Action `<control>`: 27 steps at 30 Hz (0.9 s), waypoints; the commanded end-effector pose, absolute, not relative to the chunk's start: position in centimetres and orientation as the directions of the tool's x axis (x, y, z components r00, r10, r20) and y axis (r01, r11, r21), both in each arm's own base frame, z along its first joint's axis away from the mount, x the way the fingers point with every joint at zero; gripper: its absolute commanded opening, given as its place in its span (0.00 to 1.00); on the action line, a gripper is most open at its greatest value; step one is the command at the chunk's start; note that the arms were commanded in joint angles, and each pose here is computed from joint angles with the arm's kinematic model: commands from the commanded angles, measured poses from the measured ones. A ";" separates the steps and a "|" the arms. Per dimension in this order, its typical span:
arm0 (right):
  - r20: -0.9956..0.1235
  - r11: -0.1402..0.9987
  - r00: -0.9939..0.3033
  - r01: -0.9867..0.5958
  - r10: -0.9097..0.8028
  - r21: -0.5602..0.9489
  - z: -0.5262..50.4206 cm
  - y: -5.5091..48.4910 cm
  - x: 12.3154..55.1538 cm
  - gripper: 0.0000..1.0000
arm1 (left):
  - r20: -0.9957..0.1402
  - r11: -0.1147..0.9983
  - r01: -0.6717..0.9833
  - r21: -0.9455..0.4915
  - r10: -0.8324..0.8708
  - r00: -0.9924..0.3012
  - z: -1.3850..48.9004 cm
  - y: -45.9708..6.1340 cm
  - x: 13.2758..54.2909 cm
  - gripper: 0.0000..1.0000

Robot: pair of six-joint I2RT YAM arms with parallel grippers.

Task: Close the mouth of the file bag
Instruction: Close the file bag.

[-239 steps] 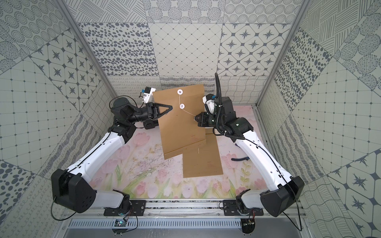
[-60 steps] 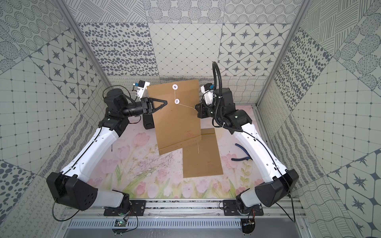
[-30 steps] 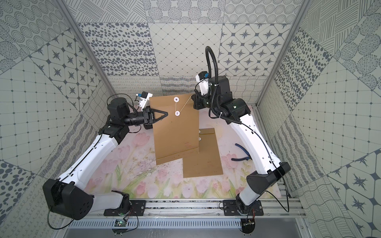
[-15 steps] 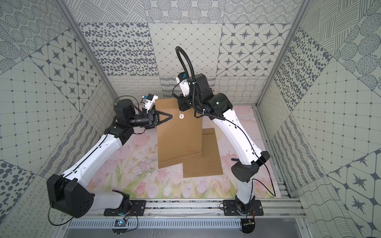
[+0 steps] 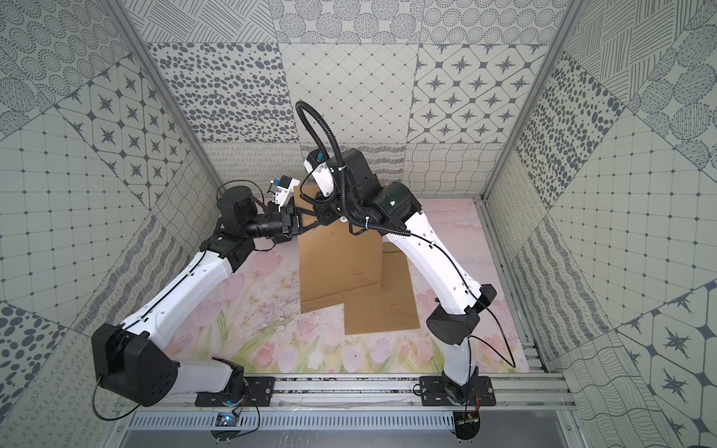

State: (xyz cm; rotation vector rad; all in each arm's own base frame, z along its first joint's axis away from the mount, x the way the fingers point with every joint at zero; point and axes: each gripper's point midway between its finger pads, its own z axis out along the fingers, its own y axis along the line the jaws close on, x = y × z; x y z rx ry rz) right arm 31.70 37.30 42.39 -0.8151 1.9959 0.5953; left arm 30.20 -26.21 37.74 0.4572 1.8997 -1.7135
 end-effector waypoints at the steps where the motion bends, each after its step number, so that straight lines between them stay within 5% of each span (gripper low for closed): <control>1: -0.871 0.624 -0.396 -0.769 -0.291 0.141 43.1 38.0 30.2 0.00 | -0.663 0.105 0.655 -0.748 -0.126 -0.738 40.0 -26.2 30.2 0.00; 27: -0.878 0.697 -0.430 -0.696 -0.210 0.174 39.7 33.2 27.7 0.00 | -0.685 0.167 0.665 -0.728 -0.237 -0.689 42.8 -24.2 32.7 0.00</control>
